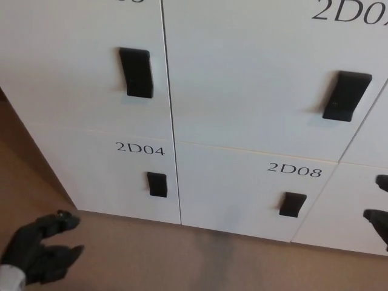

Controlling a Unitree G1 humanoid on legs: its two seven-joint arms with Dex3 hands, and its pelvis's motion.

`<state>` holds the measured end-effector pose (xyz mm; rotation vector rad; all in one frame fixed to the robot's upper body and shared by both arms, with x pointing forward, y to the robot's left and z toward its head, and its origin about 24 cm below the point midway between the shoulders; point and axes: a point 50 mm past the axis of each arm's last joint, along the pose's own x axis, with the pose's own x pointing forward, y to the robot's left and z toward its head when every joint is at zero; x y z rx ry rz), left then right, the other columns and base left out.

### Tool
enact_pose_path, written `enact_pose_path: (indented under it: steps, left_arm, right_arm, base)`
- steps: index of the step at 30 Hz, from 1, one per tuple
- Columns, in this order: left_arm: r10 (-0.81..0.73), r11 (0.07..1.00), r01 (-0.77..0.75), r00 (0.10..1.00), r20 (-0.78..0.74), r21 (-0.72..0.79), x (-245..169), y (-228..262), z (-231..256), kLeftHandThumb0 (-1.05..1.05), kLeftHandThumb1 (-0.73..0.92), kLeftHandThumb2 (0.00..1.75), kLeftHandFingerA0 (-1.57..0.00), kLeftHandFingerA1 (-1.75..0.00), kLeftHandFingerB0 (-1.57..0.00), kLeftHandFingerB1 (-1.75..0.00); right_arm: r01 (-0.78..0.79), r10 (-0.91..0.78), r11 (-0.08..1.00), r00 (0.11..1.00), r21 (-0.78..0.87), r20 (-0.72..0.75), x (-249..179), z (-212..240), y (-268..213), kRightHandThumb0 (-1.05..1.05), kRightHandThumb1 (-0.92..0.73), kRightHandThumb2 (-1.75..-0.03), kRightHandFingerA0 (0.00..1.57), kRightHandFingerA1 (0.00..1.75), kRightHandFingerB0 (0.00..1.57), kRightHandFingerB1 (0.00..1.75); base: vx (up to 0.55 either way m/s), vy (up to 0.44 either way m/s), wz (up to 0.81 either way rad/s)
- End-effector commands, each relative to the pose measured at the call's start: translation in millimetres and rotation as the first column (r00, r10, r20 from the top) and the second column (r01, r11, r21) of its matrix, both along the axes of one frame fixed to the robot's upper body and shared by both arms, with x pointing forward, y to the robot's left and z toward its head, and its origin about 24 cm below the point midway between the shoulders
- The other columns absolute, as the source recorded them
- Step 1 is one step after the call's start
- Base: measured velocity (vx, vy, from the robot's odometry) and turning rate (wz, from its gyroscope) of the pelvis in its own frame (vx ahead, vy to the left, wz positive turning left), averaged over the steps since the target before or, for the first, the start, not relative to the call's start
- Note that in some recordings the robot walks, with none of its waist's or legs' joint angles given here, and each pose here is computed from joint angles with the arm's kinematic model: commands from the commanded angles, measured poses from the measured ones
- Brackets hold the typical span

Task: The robot walks towards an open cabinet and lifts its left hand to push the door towards the right to close it.

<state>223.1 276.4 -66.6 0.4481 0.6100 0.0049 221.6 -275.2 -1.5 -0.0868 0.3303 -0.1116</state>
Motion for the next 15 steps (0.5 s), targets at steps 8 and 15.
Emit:
enact_pose_path:
  steps: [8,15]
  left_arm:
    - [0.155,0.983,-0.160,0.986,0.064,0.093,-16.8,38.3,-0.7,-0.36,0.59,0.58,-0.50,-0.40,-0.45,-0.38]
    - [0.127,0.984,-0.133,0.991,0.051,0.122,-20.4,38.1,-3.2,-0.38,0.60,0.58,-0.47,-0.40,-0.42,-0.37]
  right_arm:
    - [0.079,-0.114,0.968,0.983,-0.237,-0.140,0.9,-39.4,-21.9,-0.10,-0.58,-0.58,0.62,0.56,0.46,0.48]
    - [0.070,-0.120,0.953,0.980,-0.293,-0.156,-3.1,-45.6,-31.5,-0.07,-0.58,-0.56,0.60,0.55,0.46,0.48]
  base:
    - [0.00,0.000,0.00]
    - [0.00,0.000,0.00]
